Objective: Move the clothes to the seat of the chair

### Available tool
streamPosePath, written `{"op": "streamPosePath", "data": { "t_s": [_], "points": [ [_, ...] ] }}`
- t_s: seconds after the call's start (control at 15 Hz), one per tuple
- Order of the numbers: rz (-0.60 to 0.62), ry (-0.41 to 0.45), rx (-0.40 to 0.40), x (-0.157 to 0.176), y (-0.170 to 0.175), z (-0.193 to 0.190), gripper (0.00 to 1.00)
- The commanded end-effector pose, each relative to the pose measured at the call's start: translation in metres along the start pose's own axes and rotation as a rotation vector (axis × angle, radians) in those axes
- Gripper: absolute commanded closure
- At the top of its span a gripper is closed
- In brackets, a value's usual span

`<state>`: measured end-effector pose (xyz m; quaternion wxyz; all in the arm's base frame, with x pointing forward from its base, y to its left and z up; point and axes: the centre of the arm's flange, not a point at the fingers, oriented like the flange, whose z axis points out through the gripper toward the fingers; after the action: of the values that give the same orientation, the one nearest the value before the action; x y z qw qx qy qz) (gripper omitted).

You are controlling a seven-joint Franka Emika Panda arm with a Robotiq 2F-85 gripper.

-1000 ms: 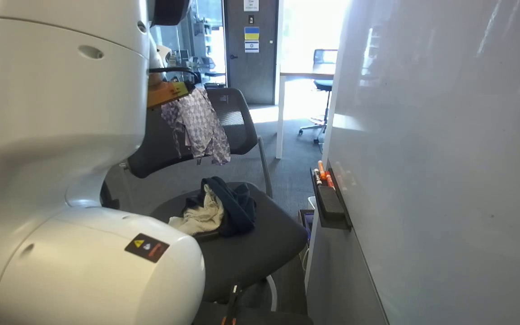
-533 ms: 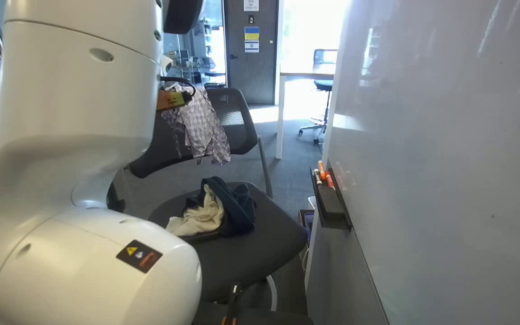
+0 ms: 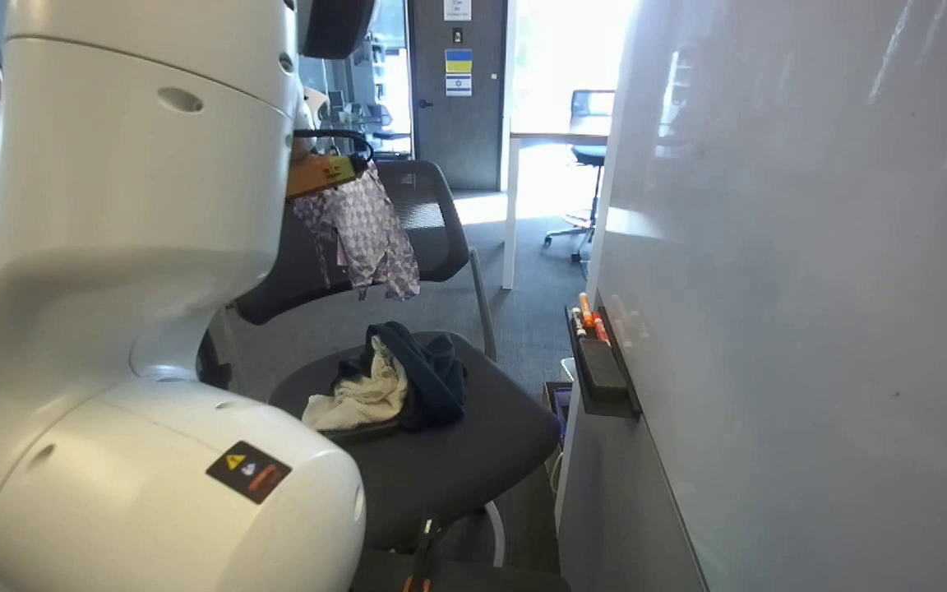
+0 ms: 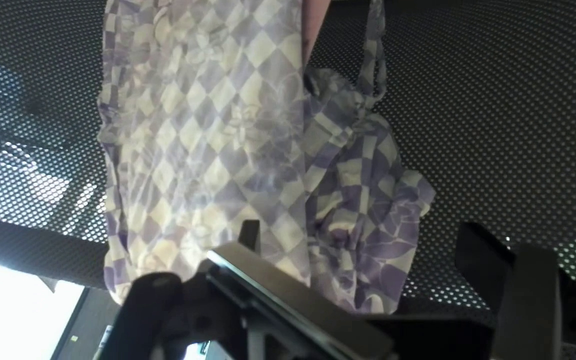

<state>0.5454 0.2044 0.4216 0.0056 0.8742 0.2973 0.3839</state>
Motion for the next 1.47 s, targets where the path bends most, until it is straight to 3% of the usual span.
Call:
{"op": "streamPosePath", "data": {
  "t_s": [0.0,0.33,0.8,0.87,0.93,1.4],
  "points": [
    [-0.053,0.019,-0.053,0.006,0.023,0.011,0.00],
    [0.008,0.001,-0.019,-0.004,0.035,0.031,0.00],
    [0.023,0.070,0.026,-0.012,0.045,0.050,0.00],
    [0.026,0.070,0.038,-0.013,0.047,0.050,0.25],
    [0.032,0.073,0.041,-0.014,0.048,0.050,0.26],
    [0.059,0.094,0.044,-0.013,0.054,0.045,0.80]
  ]
}}
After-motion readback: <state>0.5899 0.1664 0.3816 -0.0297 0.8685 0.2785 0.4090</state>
